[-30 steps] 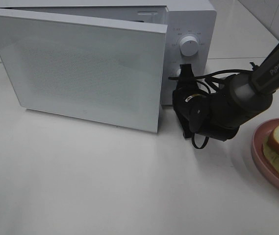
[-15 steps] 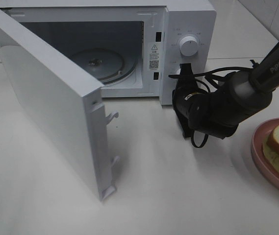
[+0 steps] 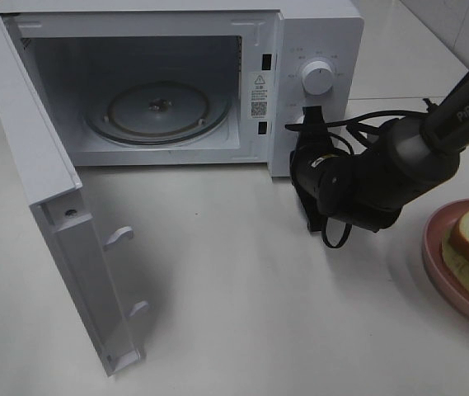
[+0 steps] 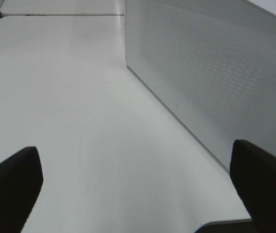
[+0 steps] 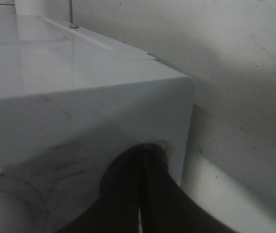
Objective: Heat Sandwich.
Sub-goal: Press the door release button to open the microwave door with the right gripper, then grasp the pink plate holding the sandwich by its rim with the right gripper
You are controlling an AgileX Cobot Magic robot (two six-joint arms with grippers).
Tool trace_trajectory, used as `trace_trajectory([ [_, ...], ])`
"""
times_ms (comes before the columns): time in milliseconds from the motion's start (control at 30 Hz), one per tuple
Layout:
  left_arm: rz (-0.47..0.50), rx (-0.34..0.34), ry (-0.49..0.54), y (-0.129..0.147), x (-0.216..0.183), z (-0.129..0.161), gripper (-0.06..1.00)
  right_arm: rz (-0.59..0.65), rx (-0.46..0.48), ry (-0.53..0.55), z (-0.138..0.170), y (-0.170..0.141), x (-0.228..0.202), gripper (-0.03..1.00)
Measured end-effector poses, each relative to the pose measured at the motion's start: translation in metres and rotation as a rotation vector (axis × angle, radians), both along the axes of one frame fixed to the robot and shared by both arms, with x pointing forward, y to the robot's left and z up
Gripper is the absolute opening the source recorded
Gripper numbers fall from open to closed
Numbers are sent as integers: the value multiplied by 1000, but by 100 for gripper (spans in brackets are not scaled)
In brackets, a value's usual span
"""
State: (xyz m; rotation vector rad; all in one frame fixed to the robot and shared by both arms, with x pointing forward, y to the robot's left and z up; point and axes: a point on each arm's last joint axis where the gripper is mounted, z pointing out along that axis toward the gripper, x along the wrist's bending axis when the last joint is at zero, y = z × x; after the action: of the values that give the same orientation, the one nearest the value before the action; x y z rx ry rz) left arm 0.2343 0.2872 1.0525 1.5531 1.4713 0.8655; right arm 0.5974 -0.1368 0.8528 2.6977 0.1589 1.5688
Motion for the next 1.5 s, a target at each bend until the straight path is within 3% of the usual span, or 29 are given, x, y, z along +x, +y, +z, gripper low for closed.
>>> trace_trajectory([
  [367,0,0,0,0,0,0,99,7,17,31,5,-2,0,1],
  [1033,0,0,0,0,0,0,99,83,-33,18,29,-19,-27,1],
  [1367,0,0,0,0,0,0,99,312,-202,151,47,-28,-59,1],
  [1500,0,0,0,0,0,0,99,502,-339,229,57,-36,-67,2],
])
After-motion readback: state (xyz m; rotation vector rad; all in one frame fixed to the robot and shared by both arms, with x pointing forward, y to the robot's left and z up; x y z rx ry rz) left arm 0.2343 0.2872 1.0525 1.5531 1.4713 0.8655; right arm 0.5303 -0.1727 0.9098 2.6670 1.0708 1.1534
